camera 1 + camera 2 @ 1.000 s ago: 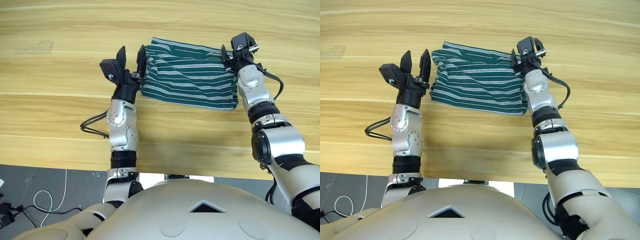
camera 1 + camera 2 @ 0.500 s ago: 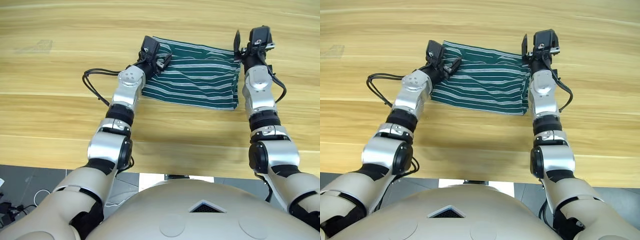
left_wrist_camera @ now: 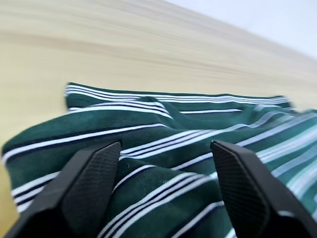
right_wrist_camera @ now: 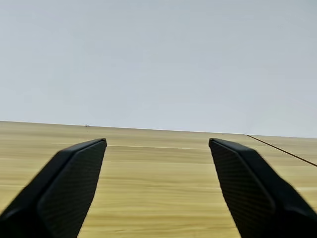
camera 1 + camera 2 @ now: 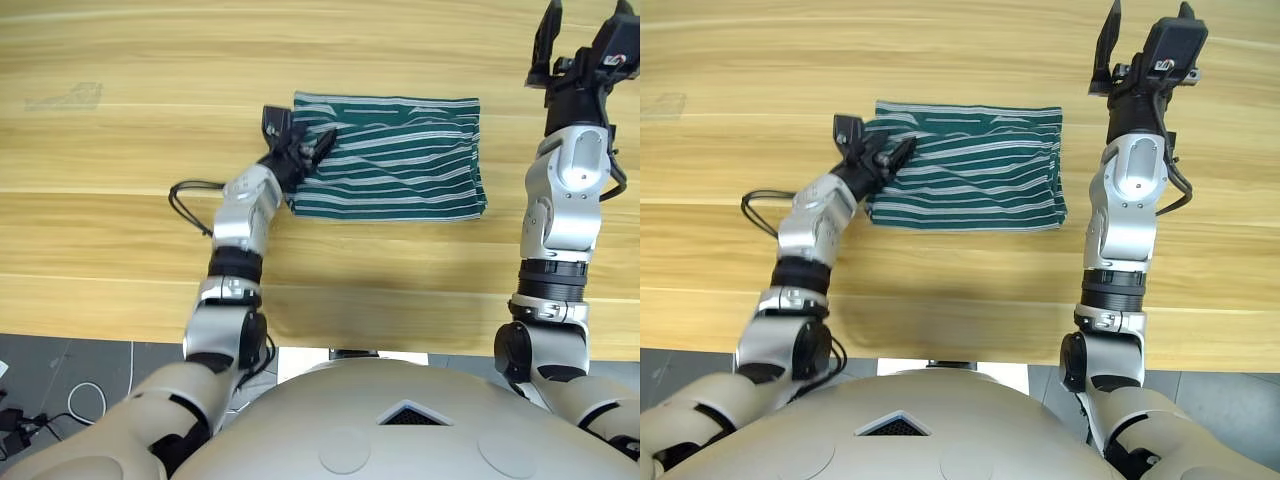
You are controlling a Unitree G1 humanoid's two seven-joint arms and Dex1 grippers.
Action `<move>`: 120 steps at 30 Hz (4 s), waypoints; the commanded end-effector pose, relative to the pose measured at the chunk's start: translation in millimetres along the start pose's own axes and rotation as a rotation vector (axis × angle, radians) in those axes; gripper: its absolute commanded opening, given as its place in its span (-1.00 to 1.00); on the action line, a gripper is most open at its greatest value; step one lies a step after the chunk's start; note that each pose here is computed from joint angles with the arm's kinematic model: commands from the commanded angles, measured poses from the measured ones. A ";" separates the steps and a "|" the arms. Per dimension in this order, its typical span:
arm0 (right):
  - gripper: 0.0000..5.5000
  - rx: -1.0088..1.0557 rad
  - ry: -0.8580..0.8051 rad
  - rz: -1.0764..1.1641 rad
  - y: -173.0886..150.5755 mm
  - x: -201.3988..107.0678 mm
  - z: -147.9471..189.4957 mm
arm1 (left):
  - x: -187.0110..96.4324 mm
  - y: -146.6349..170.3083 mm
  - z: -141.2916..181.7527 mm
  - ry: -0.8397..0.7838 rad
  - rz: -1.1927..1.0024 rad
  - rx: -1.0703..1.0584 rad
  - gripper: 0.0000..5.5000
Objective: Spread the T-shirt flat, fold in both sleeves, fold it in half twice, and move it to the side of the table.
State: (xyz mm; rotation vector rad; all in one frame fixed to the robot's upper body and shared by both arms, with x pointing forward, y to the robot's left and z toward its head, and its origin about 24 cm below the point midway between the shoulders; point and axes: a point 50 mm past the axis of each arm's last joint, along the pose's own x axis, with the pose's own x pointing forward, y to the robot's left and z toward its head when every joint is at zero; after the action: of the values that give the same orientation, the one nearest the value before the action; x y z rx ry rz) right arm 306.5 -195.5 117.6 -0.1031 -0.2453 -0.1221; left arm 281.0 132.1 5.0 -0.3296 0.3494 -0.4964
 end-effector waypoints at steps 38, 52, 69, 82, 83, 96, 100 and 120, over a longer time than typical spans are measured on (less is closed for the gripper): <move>0.40 -0.294 0.219 -0.079 -32.3 -43.7 -85.9 | 55.1 -104.6 -55.1 0.248 -0.579 0.213 0.22; 0.40 -0.338 0.182 -0.095 -31.9 -56.8 -91.0 | 33.7 7.0 -69.6 0.172 0.309 -0.169 0.22; 0.40 -0.327 0.053 0.146 35.4 -77.0 -65.8 | -82.4 -89.4 -88.6 0.123 0.007 -0.241 0.22; 0.40 -0.428 -0.005 0.177 27.8 -77.3 -62.9 | -55.1 -68.0 -28.9 -0.180 0.016 0.019 0.22; 0.40 -0.423 -0.012 0.172 26.7 -78.4 -60.4 | -49.3 -64.5 -32.4 -0.165 0.031 0.016 0.22; 0.40 -0.469 -0.016 0.166 25.6 -79.8 -62.7 | -95.5 -79.8 -24.8 -0.197 -0.390 0.112 0.22; 0.40 -0.473 -0.009 0.160 24.2 -81.0 -63.8 | -91.7 -73.9 -25.8 -0.152 -0.348 0.118 0.22; 0.40 -0.467 -0.015 0.164 30.6 -74.7 -63.8 | -45.0 -33.3 -82.3 0.281 -0.247 0.311 0.22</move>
State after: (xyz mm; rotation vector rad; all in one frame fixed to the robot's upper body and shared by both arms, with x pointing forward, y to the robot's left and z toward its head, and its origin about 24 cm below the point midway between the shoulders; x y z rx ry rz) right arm 252.2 -164.9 35.6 -0.5829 -0.2214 -0.0103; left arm 208.3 96.8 -14.0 -0.0264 0.3267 -0.9008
